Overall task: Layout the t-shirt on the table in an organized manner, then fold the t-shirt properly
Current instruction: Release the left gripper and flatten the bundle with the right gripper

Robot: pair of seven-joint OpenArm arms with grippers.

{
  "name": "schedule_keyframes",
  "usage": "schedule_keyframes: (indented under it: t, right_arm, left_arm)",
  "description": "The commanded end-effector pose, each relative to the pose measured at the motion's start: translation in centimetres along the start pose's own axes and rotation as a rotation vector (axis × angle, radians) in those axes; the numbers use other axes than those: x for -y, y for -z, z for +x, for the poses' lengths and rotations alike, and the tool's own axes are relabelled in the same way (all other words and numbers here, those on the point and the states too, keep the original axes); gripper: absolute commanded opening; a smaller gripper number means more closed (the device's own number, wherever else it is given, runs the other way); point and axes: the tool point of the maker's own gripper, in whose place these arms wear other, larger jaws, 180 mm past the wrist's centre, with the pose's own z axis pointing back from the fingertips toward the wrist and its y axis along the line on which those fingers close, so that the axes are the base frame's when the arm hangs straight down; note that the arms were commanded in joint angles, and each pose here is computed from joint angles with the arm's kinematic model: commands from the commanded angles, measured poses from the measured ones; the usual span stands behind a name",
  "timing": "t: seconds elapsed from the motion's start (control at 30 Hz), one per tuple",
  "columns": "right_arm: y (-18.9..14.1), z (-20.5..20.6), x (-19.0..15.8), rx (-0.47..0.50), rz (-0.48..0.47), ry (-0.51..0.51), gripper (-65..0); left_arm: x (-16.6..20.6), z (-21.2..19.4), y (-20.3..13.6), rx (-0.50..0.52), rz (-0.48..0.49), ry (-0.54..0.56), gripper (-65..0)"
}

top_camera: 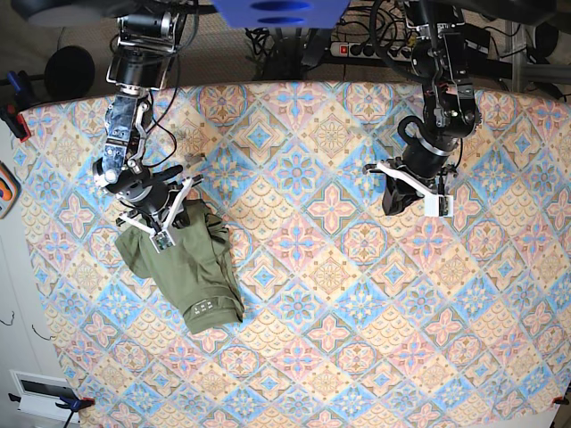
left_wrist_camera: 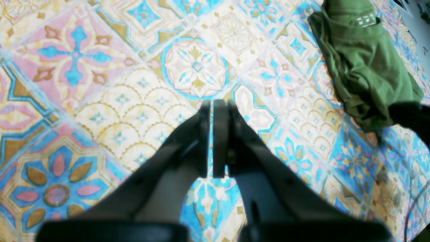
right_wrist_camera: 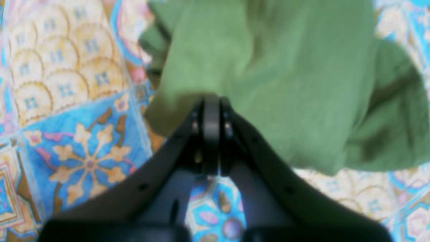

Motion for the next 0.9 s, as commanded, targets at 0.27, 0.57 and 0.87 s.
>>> schedule_keyframes:
  t: [0.27,0.57,0.87]
  right_arm:
    - [1.3,-1.8,-0.8,-0.029,0.048,0.049,-64.8]
    - [2.9,0.9,-3.2,0.027,0.115,0.014,-64.8]
    - [2.7,2.7,-3.4,0.07,0.109,0.012,-64.8]
  left_arm:
    - [0.5,1.5,-0.2,0.048,-0.018,0.011,-65.0]
    - [0.6,1.3,-0.5,0.048,-0.018,0.013,-65.0]
    - [0.4,1.3,-0.6,0.047,-0.016,0.015,-65.0]
